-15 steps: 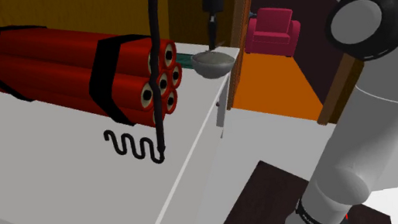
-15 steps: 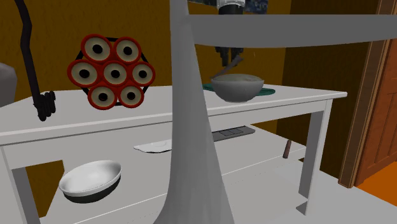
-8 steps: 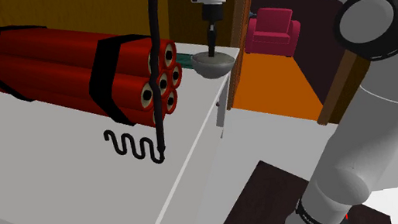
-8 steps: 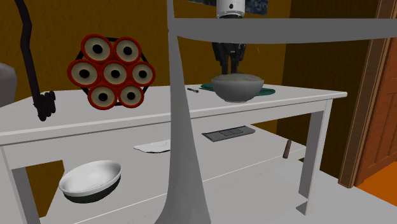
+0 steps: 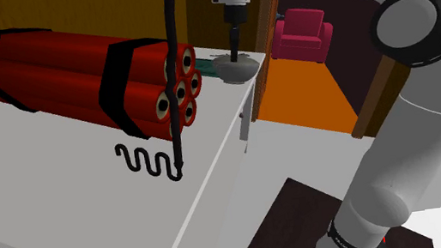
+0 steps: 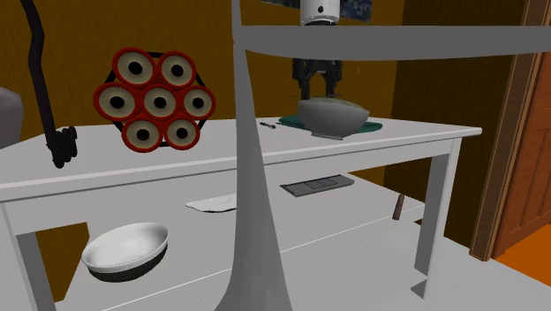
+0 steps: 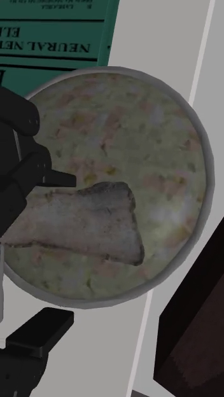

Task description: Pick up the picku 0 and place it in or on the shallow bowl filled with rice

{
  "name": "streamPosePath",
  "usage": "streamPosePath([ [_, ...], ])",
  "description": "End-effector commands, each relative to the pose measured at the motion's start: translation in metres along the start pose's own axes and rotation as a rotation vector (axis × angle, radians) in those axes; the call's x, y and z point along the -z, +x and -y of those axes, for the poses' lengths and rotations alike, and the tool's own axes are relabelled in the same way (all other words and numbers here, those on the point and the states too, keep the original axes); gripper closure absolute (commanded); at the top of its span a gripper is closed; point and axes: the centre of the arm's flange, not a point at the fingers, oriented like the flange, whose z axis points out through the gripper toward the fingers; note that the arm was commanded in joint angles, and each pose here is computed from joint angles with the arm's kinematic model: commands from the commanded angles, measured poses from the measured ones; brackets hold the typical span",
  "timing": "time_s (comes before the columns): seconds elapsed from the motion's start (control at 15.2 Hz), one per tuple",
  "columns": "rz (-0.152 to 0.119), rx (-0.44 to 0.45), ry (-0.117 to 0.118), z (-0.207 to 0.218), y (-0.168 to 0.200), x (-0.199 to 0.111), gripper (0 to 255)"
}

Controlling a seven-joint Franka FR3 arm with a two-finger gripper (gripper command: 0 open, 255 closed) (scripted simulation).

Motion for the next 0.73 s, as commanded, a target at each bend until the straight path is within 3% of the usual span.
streamPosePath([
  [0.0,0.006,-0.002,0.004,-0.002,0.0,-0.003,0],
  [0.13,0.005,-0.002,0.004,-0.001,0.001,-0.002,0],
  [0.4,0.005,-0.002,0.004,-0.001,0.001,0.048,0],
  [0.66,0.005,-0.002,0.004,-0.001,0.001,0.048,0],
])
